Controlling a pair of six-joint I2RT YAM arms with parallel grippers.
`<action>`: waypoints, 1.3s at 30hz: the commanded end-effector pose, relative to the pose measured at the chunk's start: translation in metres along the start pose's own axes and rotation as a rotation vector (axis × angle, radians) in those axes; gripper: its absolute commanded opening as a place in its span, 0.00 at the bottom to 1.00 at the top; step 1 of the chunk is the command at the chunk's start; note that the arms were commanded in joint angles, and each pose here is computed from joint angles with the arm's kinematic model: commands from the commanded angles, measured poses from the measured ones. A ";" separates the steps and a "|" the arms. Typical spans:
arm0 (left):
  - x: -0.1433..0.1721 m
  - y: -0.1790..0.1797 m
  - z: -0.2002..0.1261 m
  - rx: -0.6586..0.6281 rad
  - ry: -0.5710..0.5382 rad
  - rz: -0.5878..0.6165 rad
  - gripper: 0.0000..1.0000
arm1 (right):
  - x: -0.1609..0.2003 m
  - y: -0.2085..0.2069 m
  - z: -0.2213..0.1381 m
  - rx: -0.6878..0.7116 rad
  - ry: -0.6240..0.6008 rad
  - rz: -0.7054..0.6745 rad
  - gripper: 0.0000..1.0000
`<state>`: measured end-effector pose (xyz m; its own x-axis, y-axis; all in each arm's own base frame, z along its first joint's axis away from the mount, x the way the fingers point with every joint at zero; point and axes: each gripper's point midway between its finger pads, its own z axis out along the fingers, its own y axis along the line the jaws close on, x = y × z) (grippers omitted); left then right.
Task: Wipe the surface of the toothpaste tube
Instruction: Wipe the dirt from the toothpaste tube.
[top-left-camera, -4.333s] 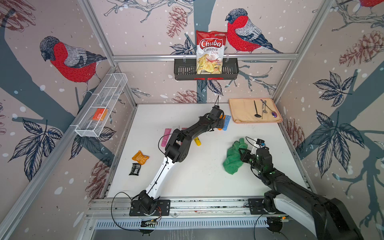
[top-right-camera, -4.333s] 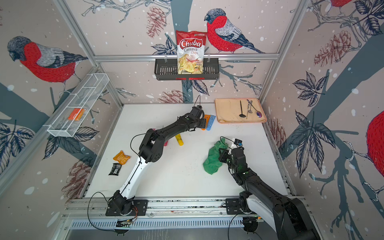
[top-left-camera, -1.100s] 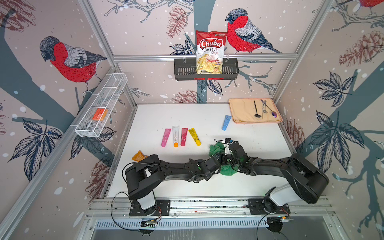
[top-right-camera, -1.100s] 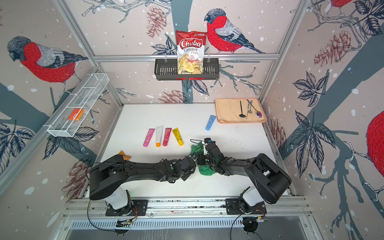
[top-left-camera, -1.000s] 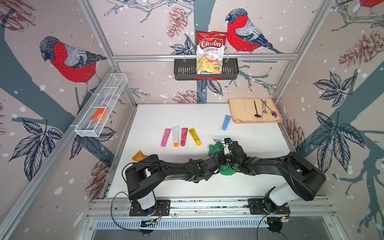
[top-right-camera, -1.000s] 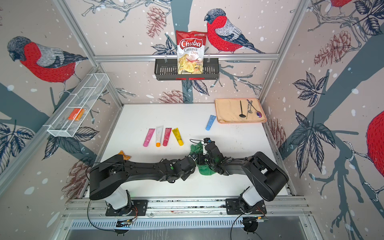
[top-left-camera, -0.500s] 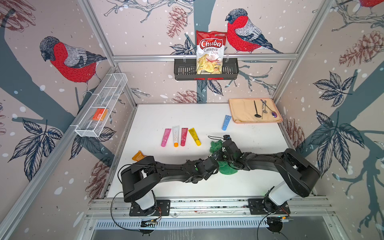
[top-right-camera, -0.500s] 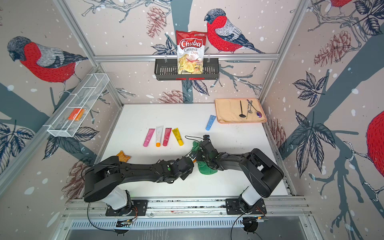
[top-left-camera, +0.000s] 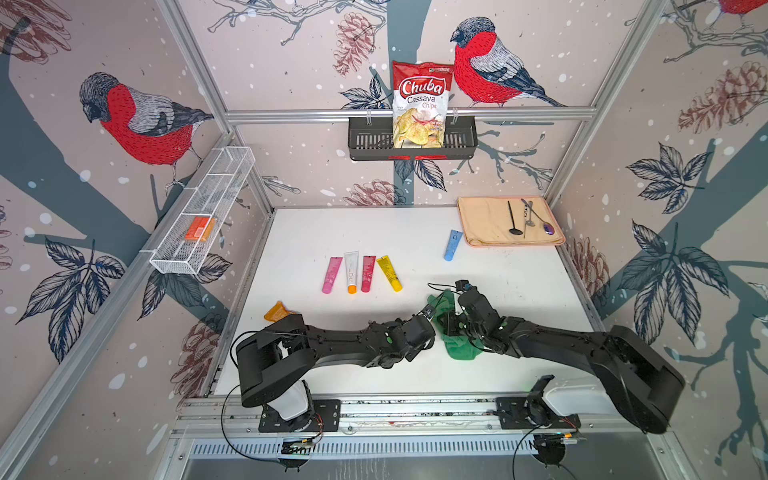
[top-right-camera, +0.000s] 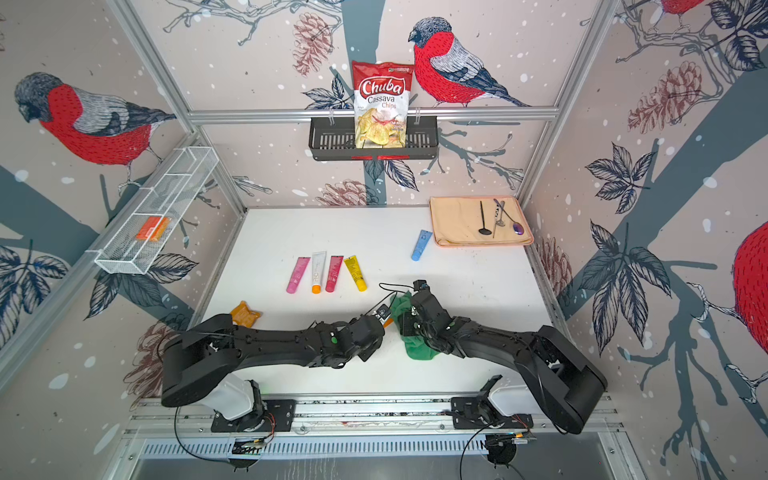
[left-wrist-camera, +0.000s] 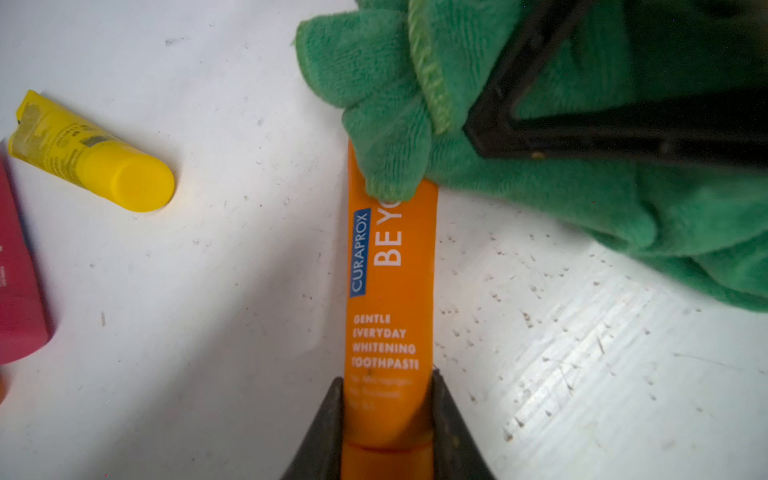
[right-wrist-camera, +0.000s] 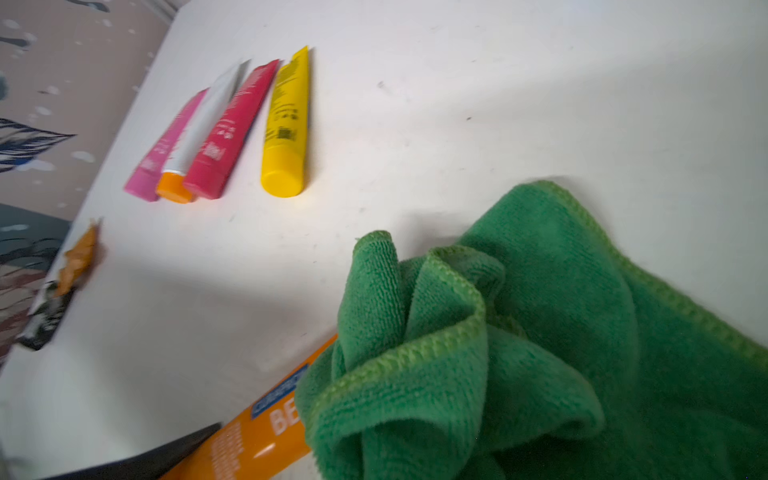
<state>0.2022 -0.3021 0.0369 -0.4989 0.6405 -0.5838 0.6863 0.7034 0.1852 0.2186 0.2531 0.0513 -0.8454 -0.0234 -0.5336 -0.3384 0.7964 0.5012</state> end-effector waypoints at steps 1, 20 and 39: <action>-0.009 -0.003 0.001 0.009 -0.032 0.000 0.18 | -0.001 0.039 -0.007 -0.209 0.009 0.020 0.04; -0.009 -0.009 -0.002 0.034 -0.042 0.017 0.17 | 0.001 -0.055 0.030 0.144 0.047 0.083 0.04; -0.010 -0.008 -0.002 0.027 -0.045 0.015 0.16 | -0.024 0.065 0.008 -0.288 0.038 -0.011 0.04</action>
<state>0.1995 -0.3030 0.0371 -0.4879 0.6440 -0.5892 0.6938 0.6958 0.1861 0.2321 0.2842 0.0669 -0.8527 -0.0507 -0.5200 -0.3869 0.7301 0.5633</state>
